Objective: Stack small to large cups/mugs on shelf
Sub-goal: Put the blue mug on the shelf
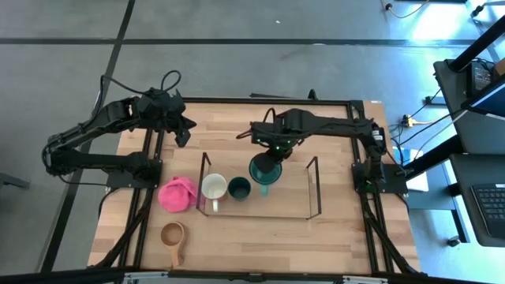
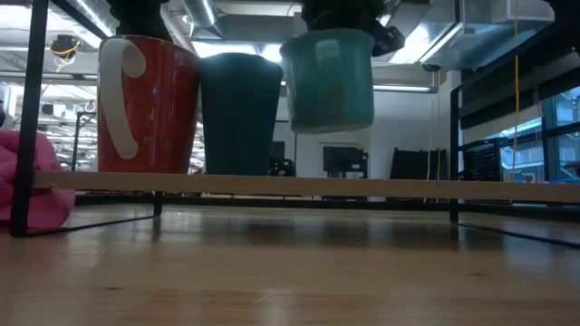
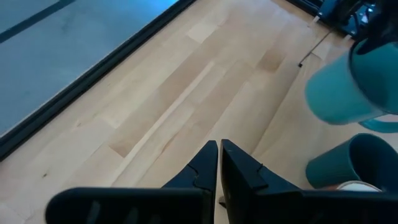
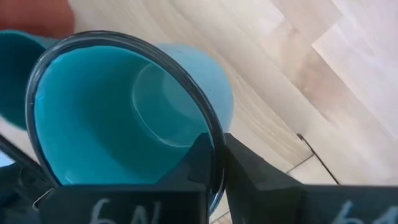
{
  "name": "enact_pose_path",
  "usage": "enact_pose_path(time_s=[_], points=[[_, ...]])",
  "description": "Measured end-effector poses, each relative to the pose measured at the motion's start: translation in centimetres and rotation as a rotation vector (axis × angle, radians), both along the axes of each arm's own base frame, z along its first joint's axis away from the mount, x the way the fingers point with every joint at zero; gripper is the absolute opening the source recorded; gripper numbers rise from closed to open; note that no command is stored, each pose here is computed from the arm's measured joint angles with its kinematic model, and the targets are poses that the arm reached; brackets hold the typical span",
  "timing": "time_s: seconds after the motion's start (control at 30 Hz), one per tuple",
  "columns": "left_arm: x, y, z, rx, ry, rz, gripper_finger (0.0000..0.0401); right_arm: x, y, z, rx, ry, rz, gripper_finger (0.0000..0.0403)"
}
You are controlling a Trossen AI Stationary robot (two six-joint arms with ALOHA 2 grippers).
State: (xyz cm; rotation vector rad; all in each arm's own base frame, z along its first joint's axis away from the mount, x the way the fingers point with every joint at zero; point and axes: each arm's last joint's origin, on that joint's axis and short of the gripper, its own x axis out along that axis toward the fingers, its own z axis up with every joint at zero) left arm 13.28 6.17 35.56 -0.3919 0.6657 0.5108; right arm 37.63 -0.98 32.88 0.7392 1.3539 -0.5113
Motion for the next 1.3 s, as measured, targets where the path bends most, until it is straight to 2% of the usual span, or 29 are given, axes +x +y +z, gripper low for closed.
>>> enact_pose_path(time_s=[0.57,0.73,1.3], points=[[0.2,-0.5,0.0,-0.008,-0.003,-0.032,0.0014,0.1,2.1,-3.8,0.068,0.085,0.025,0.0025],[0.2,-0.5,0.0,-0.016,-0.006,-0.024,0.0014,0.6,2.2,-4.5,0.071,0.047,0.041,0.0027],[0.2,-0.5,0.0,-0.026,-0.01,-0.014,0.0014,0.4,2.4,-4.7,0.066,0.073,0.042,0.0042]])
